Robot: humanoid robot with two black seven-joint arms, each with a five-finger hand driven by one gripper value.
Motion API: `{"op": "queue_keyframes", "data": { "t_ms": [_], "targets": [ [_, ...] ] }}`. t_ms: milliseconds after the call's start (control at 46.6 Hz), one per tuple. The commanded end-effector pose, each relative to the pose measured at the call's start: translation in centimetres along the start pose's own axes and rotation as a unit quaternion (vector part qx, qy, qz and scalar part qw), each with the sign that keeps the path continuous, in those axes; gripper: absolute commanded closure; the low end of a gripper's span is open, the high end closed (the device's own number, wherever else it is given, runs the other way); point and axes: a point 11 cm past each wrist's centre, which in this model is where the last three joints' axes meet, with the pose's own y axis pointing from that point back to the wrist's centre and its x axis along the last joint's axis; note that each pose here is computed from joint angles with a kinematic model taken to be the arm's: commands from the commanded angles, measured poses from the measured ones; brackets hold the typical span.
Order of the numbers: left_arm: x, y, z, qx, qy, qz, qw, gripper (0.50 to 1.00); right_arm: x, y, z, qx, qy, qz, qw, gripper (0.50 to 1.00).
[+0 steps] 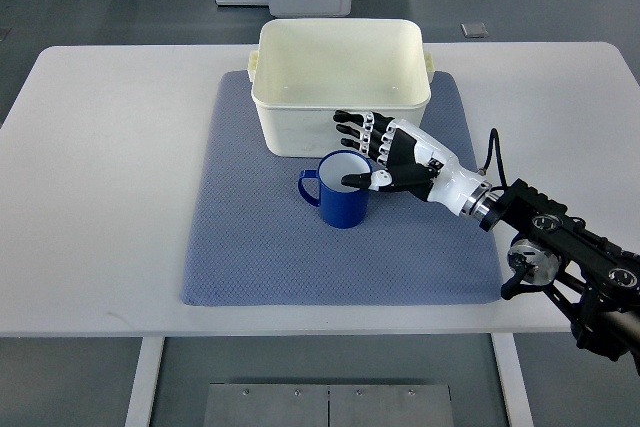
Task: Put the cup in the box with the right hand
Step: 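Close the right hand's fingers around the blue mug body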
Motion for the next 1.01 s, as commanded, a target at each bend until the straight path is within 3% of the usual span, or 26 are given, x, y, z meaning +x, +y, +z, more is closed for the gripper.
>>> {"op": "queue_keyframes", "data": {
  "t_ms": [0,987],
  "targets": [
    [0.0,0.0,0.0,0.000,0.000,0.000,1.000,0.500,0.0,0.0,0.1,-0.001,0.002,0.002,1.000,0.500],
    [0.0,0.0,0.0,0.000,0.000,0.000,1.000,0.500,0.6,0.9,3.1,-0.031,0.025,0.033,0.999,0.500]
  ]
}}
